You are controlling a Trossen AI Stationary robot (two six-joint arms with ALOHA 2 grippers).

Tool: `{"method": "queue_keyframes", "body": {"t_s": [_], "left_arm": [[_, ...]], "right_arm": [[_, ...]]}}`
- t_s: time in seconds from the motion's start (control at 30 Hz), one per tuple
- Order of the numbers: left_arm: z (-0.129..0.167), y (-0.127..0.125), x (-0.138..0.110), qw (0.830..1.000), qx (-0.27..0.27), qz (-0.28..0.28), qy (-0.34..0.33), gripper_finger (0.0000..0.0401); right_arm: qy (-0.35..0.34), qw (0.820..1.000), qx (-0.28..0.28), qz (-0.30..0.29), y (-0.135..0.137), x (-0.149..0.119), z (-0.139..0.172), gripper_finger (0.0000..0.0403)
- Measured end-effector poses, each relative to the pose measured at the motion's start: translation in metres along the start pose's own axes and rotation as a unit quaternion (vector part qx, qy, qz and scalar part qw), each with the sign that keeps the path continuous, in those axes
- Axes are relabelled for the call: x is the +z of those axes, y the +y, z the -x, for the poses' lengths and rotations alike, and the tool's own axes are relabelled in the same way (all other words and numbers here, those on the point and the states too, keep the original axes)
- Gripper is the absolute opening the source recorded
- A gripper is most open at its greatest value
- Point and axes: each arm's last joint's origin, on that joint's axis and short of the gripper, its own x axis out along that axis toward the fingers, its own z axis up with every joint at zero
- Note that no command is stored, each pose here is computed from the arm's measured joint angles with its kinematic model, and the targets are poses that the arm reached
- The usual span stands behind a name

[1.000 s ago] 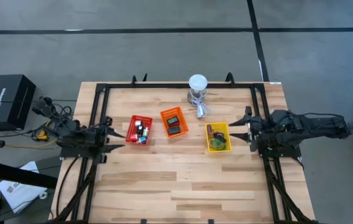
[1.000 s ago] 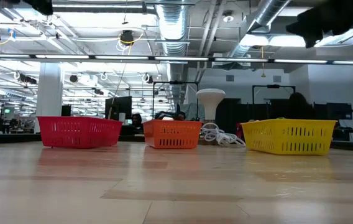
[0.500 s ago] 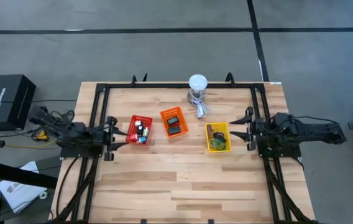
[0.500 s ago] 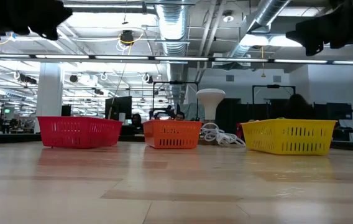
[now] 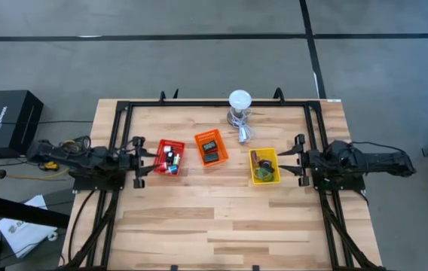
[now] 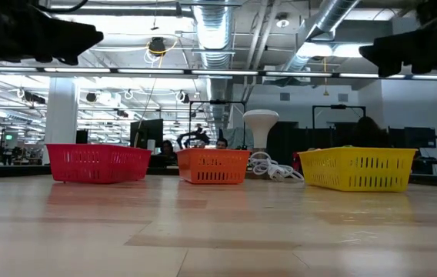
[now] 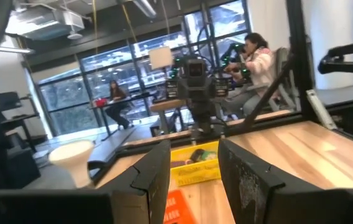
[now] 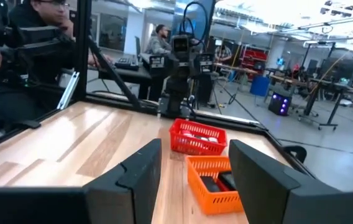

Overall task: Pick & Place Office items
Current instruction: Return to Home Position

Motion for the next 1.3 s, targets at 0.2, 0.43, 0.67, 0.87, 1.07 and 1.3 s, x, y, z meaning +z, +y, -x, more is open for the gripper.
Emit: {"method": "queue_keyframes", "body": {"t_s": [0.2, 0.43, 0.67, 0.87, 1.07, 1.3], "left_arm": [[-0.001, 0.005, -0.001, 1.0, -0.008, -0.004, -0.006, 0.0129], [-0.002, 0.009, -0.002, 1.0, 0.01, -0.002, -0.001, 0.0129], [-0.002, 0.01, -0.003, 1.0, 0.014, 0.017, 0.001, 0.0129], [-0.004, 0.009, -0.005, 0.999, 0.01, 0.028, 0.015, 0.0129], [-0.007, 0.007, -0.011, 0.999, 0.004, 0.024, 0.043, 0.0129], [-0.009, 0.006, -0.015, 0.997, 0.001, 0.045, 0.06, 0.0129]], "right_arm": [[-0.006, 1.0, -0.002, -0.001, 0.002, -0.009, 0.002, 0.0179], [0.008, 1.0, 0.001, -0.004, 0.003, -0.016, 0.001, 0.0179], [0.017, 1.0, 0.003, -0.015, 0.004, -0.022, 0.0, 0.0179], [0.019, 1.0, 0.003, -0.016, 0.004, -0.022, 0.0, 0.0179], [0.023, 1.0, 0.004, -0.015, 0.004, -0.023, -0.001, 0.0179], [0.023, 1.0, 0.003, -0.015, 0.004, -0.023, -0.001, 0.0179]]}}
